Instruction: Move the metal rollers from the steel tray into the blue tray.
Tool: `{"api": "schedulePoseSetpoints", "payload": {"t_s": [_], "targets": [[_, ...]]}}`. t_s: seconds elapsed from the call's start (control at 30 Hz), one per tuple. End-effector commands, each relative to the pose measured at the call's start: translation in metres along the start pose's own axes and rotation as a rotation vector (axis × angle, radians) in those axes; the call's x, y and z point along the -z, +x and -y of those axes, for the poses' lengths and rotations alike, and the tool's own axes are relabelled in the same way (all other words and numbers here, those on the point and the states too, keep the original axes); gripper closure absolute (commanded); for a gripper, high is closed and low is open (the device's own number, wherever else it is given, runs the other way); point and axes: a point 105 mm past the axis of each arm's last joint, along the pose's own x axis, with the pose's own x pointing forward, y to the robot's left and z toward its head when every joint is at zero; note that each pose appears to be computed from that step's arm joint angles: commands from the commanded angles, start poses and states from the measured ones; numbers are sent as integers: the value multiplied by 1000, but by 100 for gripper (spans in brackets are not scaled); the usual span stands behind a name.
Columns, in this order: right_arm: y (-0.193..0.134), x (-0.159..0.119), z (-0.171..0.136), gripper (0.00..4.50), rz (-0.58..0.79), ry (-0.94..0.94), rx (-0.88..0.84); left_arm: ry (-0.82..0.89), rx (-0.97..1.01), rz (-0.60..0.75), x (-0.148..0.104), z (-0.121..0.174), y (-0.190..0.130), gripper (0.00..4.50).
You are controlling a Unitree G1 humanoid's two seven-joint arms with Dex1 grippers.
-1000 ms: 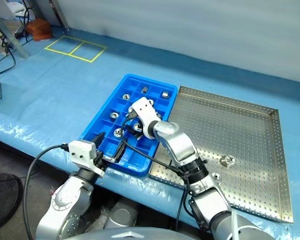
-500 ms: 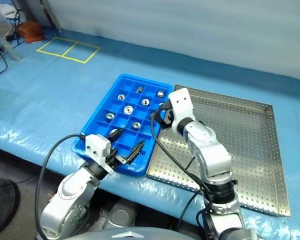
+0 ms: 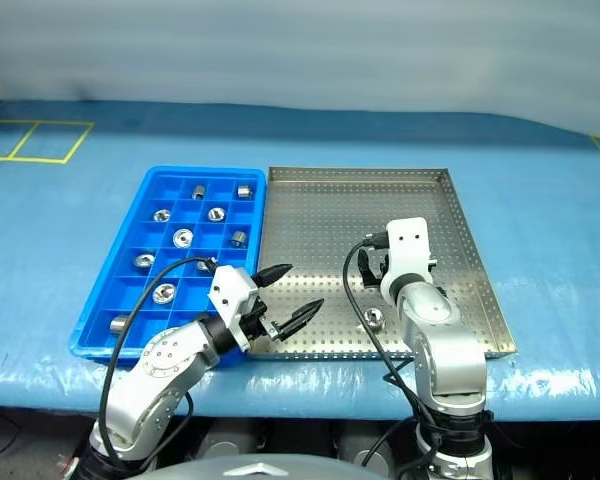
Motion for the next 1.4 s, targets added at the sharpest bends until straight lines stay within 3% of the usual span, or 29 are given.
{"api": "schedulePoseSetpoints", "payload": {"t_s": [0.03,0.53,0.83,1.07,1.4], "targets": [[-3,1,5,4,6,23,36,8,39,20,-6,5,3,0],[13,29,-3,4,-121,97,5,-10,52,13,-5,9,5,0],[15,4,-10,287,-59,35,-30,-17,-2,39,-8,6,4,0],[13,-46,-36,286,82,-54,-174,-14,-167,90,-14,-12,-4,0],[9,-78,-93,286,165,-194,-450,-53,-410,142,-15,-30,-32,0]]}}
